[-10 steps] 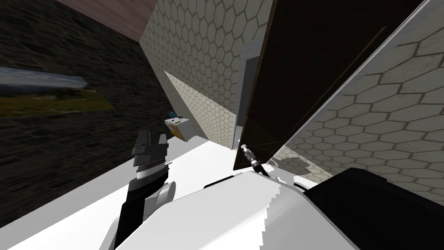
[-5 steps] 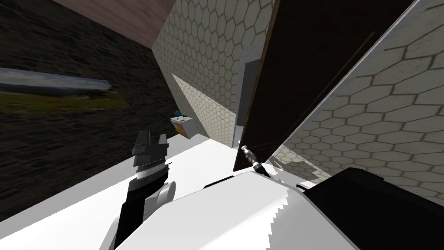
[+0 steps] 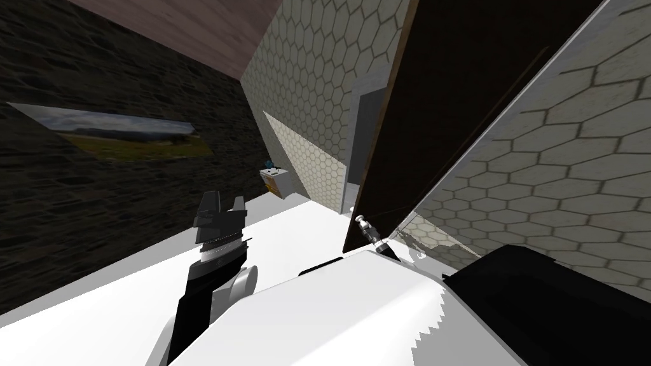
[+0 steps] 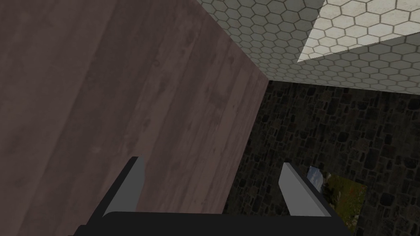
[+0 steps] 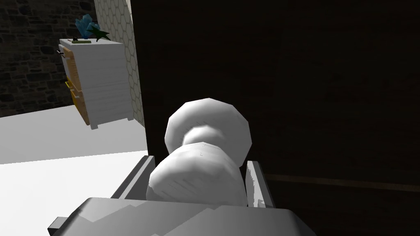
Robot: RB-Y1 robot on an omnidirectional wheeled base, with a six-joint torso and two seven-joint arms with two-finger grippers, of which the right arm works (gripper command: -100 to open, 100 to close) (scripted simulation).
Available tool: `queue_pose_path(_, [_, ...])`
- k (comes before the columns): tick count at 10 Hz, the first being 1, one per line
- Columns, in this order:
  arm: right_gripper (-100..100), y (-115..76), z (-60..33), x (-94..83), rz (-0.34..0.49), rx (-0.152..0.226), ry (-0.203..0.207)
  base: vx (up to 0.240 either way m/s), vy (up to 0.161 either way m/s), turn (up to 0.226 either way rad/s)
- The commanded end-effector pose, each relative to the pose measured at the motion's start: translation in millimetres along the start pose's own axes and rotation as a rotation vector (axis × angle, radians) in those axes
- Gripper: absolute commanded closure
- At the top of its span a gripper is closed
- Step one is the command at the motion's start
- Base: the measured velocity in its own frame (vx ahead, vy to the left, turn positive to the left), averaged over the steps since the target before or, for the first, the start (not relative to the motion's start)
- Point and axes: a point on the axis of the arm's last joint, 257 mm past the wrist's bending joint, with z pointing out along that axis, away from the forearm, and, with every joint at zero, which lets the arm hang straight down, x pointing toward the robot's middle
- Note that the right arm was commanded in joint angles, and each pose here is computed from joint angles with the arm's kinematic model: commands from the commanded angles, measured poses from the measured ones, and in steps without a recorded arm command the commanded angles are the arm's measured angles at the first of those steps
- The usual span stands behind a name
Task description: Pull the door open
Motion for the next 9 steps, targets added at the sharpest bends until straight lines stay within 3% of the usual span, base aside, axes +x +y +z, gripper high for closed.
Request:
queue_pose_path(1, [100, -1.2, -6.7, -0.3, 0.004, 0.018, 0.002, -0.219, -0.097, 0.119])
queue_pose_path(2, [100, -1.1, -11.2, 0.0, 0.005, 0.028, 0.002, -0.211, -0.069, 0.118])
queue_pose_path(3, [100, -2.1, -8.0, -0.7, 0.004, 0.023, 0.001, -0.091, -0.021, 0.023])
queue_pose_path(9, [100, -19.8, -50.7, -3.2, -0.008, 0.143, 0.003, -0.053, -0.022, -0.048])
